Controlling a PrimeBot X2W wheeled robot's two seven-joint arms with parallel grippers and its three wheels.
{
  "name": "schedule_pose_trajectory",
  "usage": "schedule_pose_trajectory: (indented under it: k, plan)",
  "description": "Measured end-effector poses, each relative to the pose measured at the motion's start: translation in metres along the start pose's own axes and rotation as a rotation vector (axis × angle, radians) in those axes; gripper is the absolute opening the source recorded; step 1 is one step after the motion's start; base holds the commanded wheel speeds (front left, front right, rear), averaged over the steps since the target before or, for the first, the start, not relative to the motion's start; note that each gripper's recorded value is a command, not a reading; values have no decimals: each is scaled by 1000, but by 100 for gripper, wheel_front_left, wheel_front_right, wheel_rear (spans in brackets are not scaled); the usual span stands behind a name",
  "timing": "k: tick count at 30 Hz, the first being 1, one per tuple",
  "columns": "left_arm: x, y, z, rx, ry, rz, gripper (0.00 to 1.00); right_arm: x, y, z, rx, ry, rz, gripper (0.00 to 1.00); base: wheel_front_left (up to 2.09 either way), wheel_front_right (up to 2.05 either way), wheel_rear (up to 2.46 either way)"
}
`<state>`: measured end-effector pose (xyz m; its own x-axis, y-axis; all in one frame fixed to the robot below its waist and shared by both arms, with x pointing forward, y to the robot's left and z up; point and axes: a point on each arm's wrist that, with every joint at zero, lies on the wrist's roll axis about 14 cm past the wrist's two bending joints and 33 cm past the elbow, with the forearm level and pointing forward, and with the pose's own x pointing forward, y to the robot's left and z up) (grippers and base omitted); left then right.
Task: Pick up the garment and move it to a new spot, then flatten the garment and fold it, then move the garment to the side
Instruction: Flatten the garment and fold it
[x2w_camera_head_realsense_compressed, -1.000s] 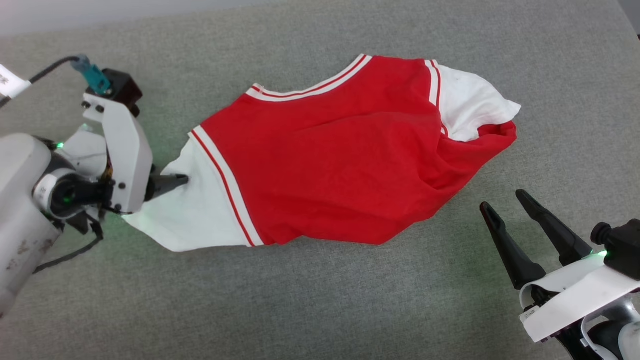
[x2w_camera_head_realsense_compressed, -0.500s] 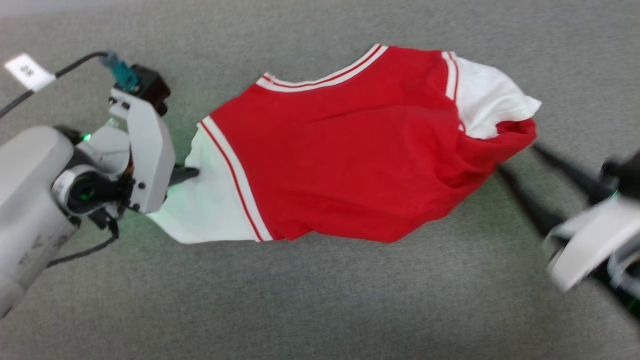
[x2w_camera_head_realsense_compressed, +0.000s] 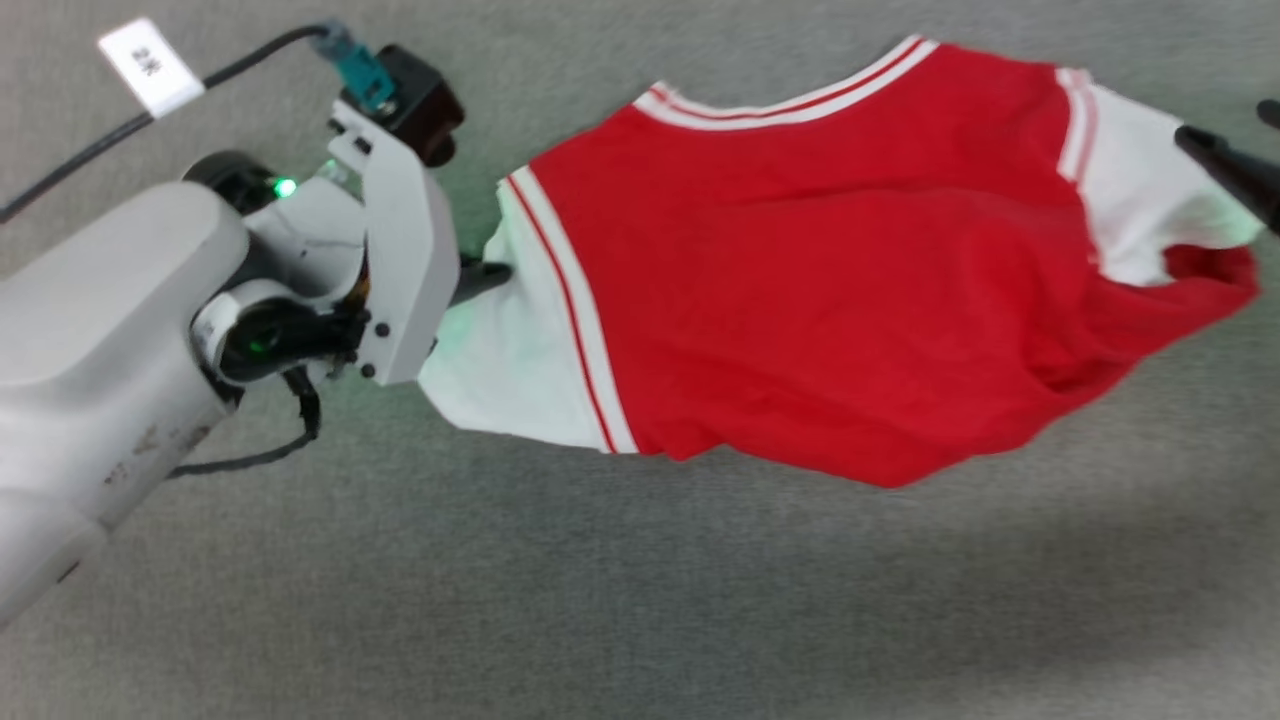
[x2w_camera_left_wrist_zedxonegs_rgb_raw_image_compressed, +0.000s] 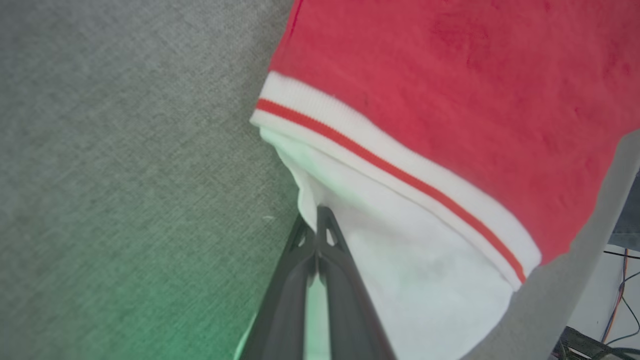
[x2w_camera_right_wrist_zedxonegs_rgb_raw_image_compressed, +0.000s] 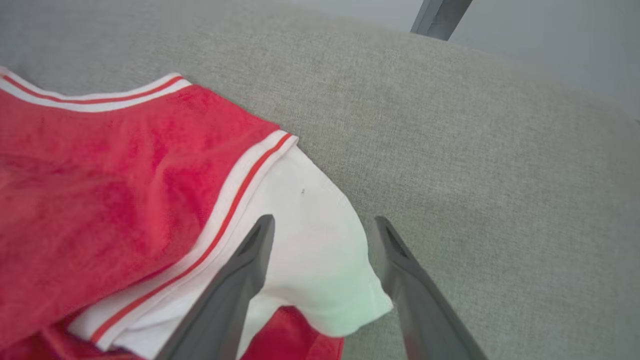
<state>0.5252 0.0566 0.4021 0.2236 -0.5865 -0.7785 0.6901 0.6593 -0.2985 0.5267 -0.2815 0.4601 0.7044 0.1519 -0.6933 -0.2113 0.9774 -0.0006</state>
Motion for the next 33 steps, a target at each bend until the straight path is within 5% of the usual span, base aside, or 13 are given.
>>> schedule_pose_trajectory:
  k: [15, 17, 19, 29, 33]
  plan:
    - [10, 9, -10, -14, -16, -31, 0, 77, 11, -28, 5, 210, 34, 100, 0, 0, 0]
    - [10, 8, -9, -13, -17, -33, 0, 77, 13, -28, 3, 211, 40, 40, 0, 0, 0]
    - [10, 8, -9, -11, -16, -33, 0, 76, 13, -27, -3, 204, 43, 0, 0, 0, 0]
    - [4, 5, 5, -28, -118, -15, 0, 67, 12, -19, -10, 140, 35, 0, 0, 0, 0]
    - [-10, 10, 22, -36, -237, 32, 0, 53, 2, 11, 6, 4, 6, 0, 0, 0, 0]
